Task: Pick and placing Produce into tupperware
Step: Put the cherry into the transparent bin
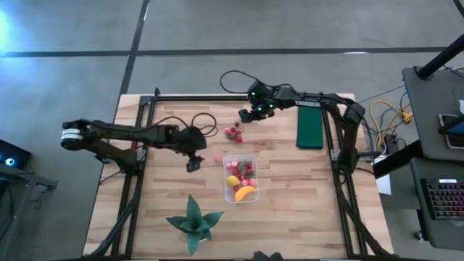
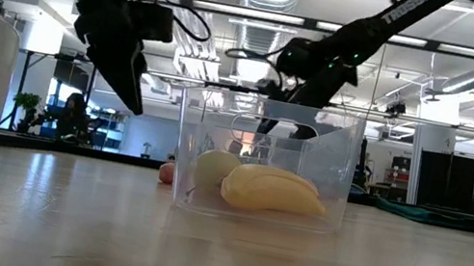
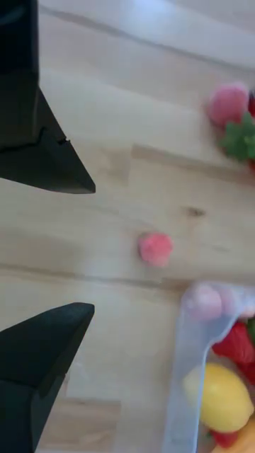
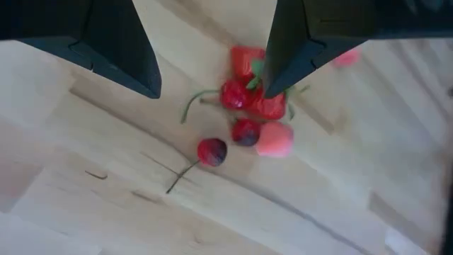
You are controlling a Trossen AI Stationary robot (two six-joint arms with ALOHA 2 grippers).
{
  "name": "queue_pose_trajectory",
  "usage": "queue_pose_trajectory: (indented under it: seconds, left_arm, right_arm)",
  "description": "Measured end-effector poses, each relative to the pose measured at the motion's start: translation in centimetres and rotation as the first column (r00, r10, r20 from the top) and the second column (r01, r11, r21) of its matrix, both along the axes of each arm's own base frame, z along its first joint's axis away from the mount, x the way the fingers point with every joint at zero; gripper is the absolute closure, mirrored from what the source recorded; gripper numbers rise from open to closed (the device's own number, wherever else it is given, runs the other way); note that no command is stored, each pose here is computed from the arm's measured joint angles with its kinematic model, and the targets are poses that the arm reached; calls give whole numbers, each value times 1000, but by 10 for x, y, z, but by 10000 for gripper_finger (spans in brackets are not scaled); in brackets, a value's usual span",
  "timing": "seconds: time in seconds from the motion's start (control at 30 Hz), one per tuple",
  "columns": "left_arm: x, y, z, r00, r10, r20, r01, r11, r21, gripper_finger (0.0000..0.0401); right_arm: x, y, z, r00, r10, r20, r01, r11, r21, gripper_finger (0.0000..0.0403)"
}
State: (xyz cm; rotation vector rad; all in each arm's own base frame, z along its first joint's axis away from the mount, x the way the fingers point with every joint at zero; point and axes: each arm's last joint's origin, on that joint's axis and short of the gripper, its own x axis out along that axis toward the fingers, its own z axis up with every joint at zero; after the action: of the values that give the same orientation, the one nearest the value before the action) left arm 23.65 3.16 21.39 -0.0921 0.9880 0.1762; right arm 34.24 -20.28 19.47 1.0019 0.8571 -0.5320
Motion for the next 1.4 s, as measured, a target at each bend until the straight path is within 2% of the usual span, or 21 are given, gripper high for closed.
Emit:
queue_pose_trajectory:
  seconds: [0.27, 0.57, 1.0, 1.4]
  left_arm:
    - [-10, 5, 7, 998, 48, 38, -48, 999, -9, 150]
    - [-15, 5, 4, 996, 81, 42, -81, 997, -4, 150]
    - [-16, 5, -3, 995, 86, 46, -86, 996, 0, 150]
    - [-14, 6, -2, 994, 88, 71, -88, 996, 6, 150]
  right_arm:
    - [34, -21, -18, 998, -46, -33, 47, 998, 36, 163]
    - [50, -26, -32, 976, -14, -216, 27, 998, 56, 172]
    - [59, -24, -34, 978, -29, -208, 36, 999, 29, 239]
    - [66, -19, -45, 979, -9, -202, 16, 999, 34, 228]
